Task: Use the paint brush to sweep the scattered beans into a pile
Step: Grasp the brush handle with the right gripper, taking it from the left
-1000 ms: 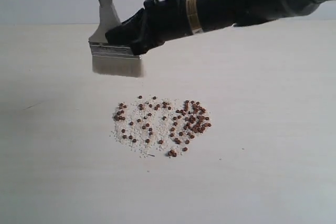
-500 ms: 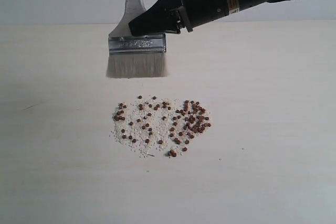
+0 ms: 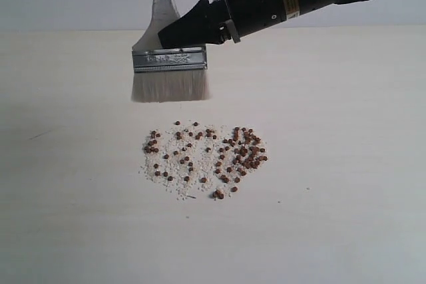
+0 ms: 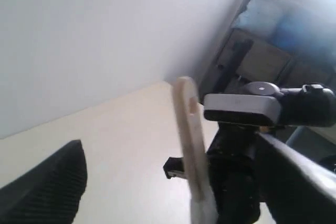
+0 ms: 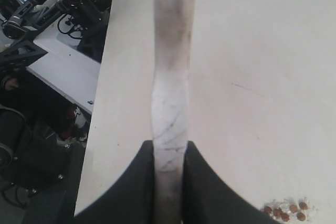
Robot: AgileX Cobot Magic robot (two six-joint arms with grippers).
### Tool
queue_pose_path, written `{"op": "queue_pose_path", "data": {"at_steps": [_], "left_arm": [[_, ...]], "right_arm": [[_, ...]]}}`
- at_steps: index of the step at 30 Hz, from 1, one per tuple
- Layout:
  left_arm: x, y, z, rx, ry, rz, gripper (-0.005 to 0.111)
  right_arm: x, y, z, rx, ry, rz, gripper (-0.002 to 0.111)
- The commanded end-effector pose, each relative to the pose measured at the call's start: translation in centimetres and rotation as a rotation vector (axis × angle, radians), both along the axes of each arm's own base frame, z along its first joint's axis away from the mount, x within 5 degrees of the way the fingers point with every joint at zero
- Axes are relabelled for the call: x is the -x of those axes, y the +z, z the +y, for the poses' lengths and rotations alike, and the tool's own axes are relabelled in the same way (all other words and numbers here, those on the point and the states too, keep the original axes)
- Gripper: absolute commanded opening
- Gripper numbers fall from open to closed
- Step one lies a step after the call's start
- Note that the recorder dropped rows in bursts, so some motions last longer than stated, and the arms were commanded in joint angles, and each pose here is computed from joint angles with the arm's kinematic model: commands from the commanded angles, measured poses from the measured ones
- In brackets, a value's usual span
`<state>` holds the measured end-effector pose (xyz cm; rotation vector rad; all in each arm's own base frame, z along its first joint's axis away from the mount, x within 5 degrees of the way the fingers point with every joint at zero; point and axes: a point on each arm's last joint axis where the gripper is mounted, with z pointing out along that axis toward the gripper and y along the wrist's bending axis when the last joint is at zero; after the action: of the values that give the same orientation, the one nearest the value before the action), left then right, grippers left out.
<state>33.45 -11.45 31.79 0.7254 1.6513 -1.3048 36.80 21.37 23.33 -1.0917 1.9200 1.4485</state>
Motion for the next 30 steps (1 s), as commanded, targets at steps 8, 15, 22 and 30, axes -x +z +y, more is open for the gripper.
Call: {"op": "queue_pose_path", "data": {"at_steps": [8,15,22,30], "left_arm": [[-0.4,-3.5,-4.2,0.0,-0.116,-0.032,0.081],[0.2,-3.0,-5.4,0.023,-0.14,-0.057,0.081],[0.3,-2.7,-5.4,0.022,-0.142,-0.081,0.076],[0.6,-0.9,-6.3,0.043,-0.166,-0.095,0.068]], "right_arm": [[0.4,0.6,0.9,-0.023,0.044,-0.073,0.0],[0.4,0.6,0.9,-0.024,0.047,-0.083,0.0],[0.4,0.6,0.9,-0.024,0.046,-0.081,0.0],[0.4,0.6,0.9,-0.024,0.046,-0.081,0.0]]}}
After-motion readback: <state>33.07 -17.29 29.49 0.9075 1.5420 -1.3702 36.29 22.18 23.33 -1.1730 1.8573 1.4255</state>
